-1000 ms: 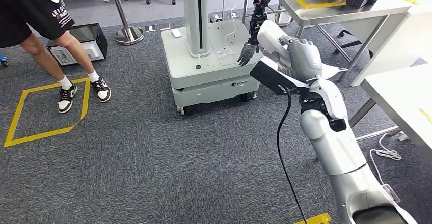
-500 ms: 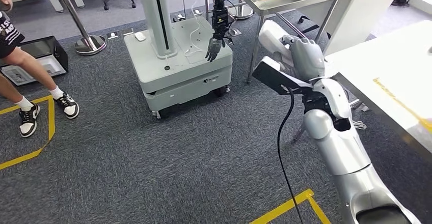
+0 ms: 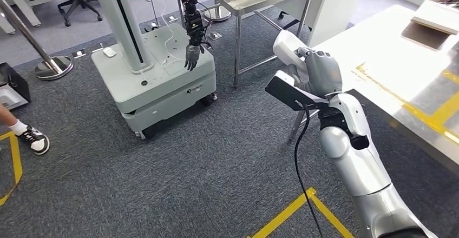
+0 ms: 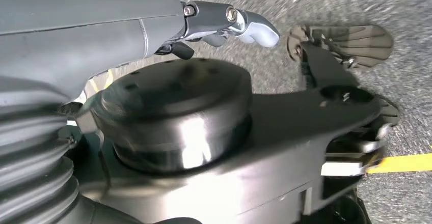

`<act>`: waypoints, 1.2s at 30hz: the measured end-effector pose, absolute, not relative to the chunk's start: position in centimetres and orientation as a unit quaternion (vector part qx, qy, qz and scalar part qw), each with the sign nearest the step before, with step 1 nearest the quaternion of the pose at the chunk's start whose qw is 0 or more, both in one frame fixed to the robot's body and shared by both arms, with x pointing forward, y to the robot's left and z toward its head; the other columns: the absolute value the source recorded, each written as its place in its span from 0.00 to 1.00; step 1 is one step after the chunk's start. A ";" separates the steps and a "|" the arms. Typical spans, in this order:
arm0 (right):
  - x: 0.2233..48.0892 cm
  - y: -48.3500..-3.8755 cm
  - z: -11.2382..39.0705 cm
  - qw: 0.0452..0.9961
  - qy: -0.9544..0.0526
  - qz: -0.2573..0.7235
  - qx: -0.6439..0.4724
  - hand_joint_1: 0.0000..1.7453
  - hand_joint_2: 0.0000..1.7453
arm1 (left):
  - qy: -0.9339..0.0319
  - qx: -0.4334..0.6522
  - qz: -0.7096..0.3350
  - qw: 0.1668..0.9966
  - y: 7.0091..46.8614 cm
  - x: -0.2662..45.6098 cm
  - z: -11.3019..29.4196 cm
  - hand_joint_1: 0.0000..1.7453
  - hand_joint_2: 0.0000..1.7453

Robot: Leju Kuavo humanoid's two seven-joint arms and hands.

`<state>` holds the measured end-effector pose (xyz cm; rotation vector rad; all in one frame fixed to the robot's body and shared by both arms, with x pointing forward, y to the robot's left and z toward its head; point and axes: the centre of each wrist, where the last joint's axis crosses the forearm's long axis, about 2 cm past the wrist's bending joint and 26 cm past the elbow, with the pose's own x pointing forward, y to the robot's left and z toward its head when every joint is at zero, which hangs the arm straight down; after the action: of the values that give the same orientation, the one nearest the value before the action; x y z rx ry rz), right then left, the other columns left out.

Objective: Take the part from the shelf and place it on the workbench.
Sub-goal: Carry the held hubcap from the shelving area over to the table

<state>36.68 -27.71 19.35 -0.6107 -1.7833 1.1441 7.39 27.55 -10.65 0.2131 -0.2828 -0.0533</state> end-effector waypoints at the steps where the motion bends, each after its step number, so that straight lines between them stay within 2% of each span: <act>1: 37.1 -27.7 20.0 0.449 -0.724 0.462 -0.245 1.00 1.00 | -0.141 0.106 -0.026 0.984 27.6 7.4 -10.6 0.00 1.00; 18: 44.0 -29.0 30.4 0.415 -0.754 0.408 -0.304 1.00 1.00 | -0.148 0.107 -0.026 0.983 27.5 9.1 -10.3 0.00 1.00; 36: 44.8 -28.0 29.7 0.433 -0.752 0.400 -0.294 1.00 1.00 | -0.135 0.109 -0.015 0.985 27.8 8.7 -10.4 0.00 1.00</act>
<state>44.80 -28.00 29.69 -0.7318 -1.8740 0.9978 8.72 27.77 -10.41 0.2184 -0.2711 -0.0298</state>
